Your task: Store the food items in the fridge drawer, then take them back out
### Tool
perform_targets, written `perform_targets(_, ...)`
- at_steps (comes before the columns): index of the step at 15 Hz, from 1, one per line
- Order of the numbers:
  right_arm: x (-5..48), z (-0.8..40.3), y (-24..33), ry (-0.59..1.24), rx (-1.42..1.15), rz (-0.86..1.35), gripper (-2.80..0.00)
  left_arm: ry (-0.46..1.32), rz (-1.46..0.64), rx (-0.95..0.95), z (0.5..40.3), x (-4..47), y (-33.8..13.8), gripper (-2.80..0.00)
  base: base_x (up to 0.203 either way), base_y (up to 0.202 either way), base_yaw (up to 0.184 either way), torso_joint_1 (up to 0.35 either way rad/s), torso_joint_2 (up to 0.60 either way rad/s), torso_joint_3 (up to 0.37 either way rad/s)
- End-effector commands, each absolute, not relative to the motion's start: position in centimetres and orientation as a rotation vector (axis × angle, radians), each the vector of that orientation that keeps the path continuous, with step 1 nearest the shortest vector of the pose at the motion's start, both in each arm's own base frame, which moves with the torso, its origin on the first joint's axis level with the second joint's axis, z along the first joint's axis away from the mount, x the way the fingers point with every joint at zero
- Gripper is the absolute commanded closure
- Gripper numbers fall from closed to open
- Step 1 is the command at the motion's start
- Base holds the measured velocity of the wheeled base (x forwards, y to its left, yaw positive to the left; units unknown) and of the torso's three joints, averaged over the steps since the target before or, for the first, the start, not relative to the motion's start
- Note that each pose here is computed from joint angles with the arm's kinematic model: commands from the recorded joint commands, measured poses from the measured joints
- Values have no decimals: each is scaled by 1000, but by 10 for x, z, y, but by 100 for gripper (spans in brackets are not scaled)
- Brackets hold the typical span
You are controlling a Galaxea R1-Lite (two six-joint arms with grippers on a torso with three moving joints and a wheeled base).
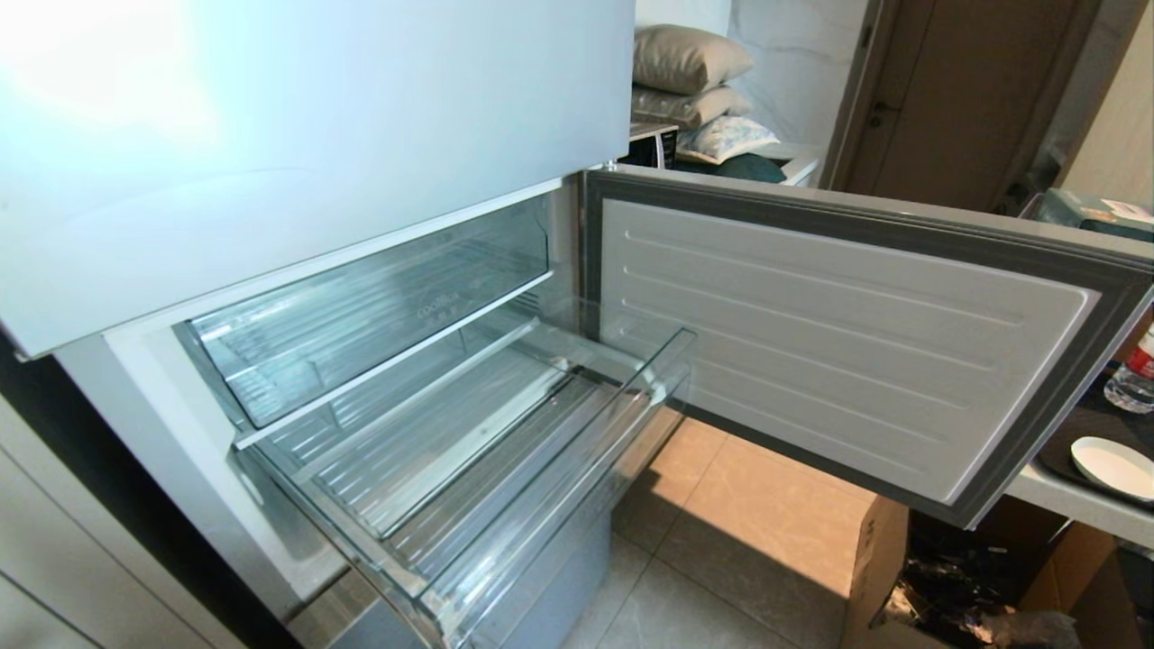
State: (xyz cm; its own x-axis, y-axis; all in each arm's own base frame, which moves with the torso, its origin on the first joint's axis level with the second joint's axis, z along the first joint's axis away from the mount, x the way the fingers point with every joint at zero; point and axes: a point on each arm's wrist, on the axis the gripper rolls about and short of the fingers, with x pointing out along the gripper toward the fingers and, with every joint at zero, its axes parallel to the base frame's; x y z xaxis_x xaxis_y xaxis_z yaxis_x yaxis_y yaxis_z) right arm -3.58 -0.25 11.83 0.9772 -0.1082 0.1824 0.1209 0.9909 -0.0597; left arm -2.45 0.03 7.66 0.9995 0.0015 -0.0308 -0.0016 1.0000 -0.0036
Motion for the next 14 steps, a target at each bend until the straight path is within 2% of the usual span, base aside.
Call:
perform_targets(1,-39,138,-5,-226,-56,-230,0,31,2,-4,77,-25,0,0,0,0,0,0,0,0)
perform_targets(7,-44,166,-12,-217,-15,-567,0,31,2,-4,77,-25,0,0,0,0,0,0,0,0)
perform_targets(10,-52,184,-13,-261,3,-632,0,31,2,-4,77,-25,0,0,0,0,0,0,0,0)
perform_targets(14,-26,196,-12,-124,-41,-703,0,31,2,-4,77,-25,0,0,0,0,0,0,0,0)
